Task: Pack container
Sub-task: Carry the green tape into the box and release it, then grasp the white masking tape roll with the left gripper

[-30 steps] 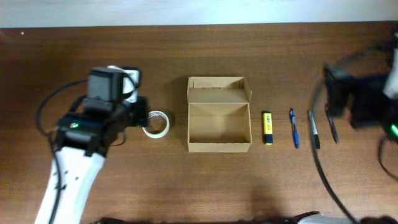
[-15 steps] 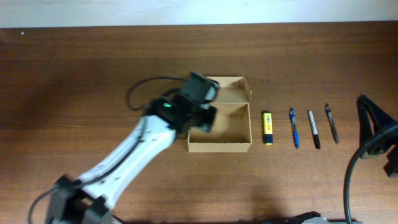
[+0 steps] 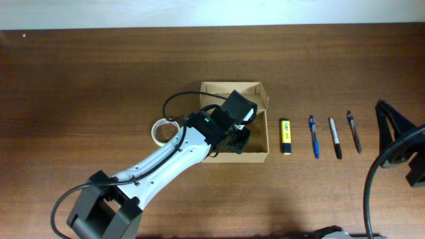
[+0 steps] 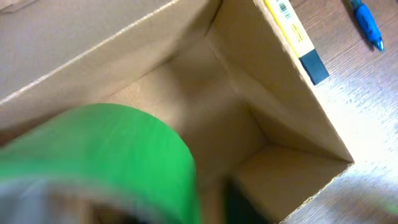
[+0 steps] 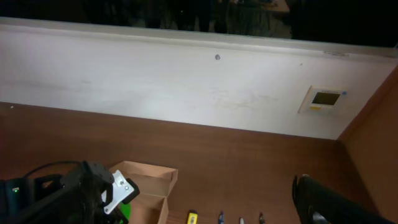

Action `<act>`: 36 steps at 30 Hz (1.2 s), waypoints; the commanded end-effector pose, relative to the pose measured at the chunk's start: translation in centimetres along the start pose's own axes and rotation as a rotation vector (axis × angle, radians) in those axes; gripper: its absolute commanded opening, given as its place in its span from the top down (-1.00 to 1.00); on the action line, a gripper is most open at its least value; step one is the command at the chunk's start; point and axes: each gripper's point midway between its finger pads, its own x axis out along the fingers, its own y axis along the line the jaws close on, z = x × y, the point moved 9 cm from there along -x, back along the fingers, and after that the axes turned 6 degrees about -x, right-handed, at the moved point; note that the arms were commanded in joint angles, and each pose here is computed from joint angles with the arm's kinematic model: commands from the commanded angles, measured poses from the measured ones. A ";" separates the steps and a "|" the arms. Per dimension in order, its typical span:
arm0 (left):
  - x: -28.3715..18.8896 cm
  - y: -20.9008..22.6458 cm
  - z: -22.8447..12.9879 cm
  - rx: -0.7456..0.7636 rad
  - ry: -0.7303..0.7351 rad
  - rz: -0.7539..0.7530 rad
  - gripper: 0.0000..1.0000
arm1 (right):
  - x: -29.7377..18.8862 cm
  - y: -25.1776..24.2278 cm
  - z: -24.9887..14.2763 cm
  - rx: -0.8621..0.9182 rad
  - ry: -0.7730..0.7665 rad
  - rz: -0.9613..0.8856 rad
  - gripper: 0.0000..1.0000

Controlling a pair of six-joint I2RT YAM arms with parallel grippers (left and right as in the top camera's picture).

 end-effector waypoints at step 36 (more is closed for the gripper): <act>-5.1 14.2 0.5 -0.455 0.094 0.312 -0.03 | 1.8 0.6 -0.6 0.000 0.080 0.043 -0.98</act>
